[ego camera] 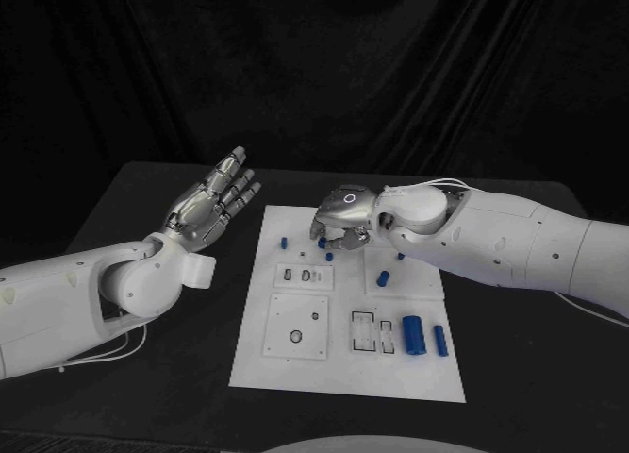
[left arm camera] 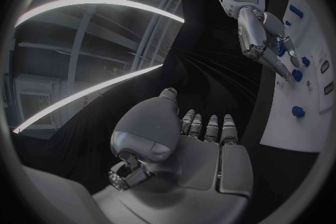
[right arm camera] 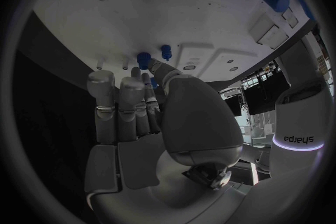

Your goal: Assemble the parts on the task board

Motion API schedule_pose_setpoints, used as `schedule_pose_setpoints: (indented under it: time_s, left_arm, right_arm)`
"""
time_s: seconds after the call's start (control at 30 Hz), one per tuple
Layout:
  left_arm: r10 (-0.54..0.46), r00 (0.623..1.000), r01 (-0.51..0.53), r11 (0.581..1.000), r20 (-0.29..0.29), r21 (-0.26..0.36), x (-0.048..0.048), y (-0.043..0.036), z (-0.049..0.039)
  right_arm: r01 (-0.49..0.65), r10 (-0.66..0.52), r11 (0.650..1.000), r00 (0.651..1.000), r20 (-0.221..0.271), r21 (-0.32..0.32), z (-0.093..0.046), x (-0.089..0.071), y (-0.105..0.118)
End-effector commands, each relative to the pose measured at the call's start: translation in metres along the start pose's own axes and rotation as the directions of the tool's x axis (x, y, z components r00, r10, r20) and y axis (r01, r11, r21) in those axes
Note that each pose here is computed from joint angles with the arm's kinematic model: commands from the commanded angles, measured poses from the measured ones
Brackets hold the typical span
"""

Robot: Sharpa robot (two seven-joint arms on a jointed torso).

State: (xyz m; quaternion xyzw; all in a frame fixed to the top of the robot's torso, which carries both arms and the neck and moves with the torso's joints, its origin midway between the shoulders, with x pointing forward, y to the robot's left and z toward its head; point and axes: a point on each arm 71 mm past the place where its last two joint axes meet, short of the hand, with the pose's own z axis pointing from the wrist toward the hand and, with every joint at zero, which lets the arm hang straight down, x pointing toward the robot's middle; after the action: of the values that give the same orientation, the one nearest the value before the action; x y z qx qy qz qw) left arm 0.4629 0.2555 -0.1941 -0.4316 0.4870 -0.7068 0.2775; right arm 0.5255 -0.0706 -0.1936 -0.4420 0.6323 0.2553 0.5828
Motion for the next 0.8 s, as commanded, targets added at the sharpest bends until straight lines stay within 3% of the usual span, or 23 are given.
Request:
schedule_pose_setpoints:
  time_s: [0.03,0.8]
  left_arm:
    - [-0.003,1.0,0.003,1.0,-0.024,0.01,0.0021,-0.0018,0.0015]
    - [-0.007,1.0,0.007,1.0,-0.028,0.004,0.0024,-0.0013,0.0015]
  right_arm:
    - [0.004,-0.004,1.0,1.0,-0.008,0.017,0.0,0.002,-0.001]
    - [0.003,-0.003,1.0,1.0,0.005,0.027,0.004,0.012,-0.003]
